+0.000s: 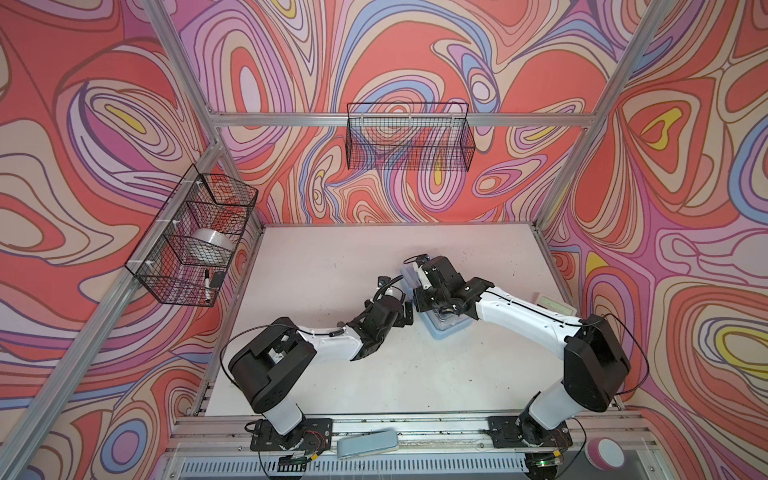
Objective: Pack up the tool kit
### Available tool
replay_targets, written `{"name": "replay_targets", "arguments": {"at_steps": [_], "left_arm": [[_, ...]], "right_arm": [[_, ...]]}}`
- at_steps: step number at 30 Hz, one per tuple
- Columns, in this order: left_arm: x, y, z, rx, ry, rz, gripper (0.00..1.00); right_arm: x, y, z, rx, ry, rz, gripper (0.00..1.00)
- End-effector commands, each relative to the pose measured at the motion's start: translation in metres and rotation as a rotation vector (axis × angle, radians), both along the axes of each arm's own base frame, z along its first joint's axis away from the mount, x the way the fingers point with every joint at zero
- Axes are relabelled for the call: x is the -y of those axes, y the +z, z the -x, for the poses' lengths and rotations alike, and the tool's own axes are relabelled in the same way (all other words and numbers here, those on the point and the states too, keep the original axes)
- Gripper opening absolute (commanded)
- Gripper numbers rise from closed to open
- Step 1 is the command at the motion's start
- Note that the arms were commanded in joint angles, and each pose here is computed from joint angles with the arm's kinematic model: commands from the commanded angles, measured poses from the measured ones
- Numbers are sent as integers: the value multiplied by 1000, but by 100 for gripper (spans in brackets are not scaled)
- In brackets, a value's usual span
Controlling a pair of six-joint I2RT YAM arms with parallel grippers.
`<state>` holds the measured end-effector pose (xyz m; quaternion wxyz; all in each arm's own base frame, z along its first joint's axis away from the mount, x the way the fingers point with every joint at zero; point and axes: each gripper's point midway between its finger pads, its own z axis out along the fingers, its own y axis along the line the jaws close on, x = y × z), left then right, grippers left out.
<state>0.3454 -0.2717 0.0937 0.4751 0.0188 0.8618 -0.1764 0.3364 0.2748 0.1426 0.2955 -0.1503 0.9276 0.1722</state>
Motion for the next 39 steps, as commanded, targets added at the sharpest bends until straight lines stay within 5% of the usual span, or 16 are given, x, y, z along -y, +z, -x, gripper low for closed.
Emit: {"name": "replay_targets", "arguments": {"at_steps": [1,39], "left_arm": [[-1,-2,-2,-2,9,27,100],[4,-6,-5,-12,10,70,100]], "right_arm": [[-1,-1,-3,-2,-17,18,6],[12,-11,-9,-19,-106,75,5]]}}
